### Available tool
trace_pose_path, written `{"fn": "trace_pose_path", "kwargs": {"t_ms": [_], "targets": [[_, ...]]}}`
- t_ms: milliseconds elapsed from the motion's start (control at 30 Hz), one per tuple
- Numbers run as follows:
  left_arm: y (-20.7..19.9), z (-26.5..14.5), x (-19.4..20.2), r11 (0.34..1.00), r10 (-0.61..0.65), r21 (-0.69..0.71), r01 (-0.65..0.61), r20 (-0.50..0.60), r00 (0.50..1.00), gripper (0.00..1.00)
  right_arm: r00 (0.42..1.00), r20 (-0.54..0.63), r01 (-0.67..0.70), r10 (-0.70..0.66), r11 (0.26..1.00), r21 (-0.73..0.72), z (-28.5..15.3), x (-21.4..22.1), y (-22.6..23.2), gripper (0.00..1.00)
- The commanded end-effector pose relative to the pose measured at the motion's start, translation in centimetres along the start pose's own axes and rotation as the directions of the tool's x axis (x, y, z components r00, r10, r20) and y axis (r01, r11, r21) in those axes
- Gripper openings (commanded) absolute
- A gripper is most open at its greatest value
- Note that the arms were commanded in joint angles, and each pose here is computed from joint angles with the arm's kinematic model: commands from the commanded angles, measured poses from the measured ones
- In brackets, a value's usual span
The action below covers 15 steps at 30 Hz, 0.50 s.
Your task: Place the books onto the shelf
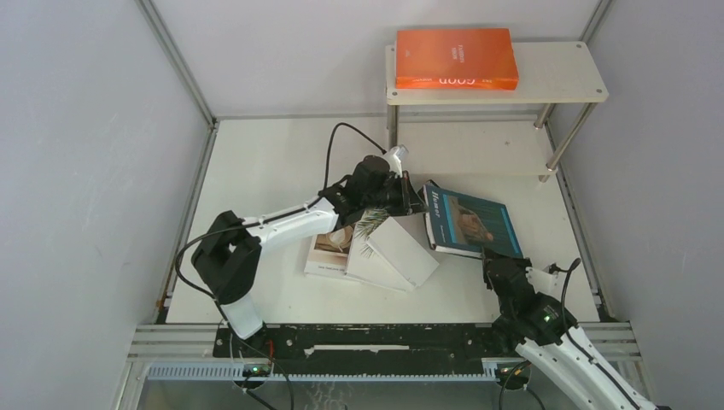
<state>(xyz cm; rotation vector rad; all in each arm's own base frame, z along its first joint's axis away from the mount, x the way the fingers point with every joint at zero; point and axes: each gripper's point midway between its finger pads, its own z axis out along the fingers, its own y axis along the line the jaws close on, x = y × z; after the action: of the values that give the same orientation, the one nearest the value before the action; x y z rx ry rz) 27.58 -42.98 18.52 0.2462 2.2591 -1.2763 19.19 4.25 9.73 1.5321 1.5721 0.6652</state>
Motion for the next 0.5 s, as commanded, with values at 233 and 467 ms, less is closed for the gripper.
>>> {"fn": "trace_pose_path", "kwargs": {"t_ms": [233,467], "targets": [[-2.5,-2.1,-0.4,0.995,-0.008,0.104,0.006,0.013,1.000,0.00,0.997,0.001,-0.075,0.075,0.994,-0.078,-0.3,-0.3,1.8,0.00],[-1.8,-2.3,0.1,0.994,-0.030,0.104,0.030,-0.003,1.000,0.14,0.991,-0.004,-0.135,0.135,0.984,-0.116,-0.6,-0.7,2.3,0.00]]}}
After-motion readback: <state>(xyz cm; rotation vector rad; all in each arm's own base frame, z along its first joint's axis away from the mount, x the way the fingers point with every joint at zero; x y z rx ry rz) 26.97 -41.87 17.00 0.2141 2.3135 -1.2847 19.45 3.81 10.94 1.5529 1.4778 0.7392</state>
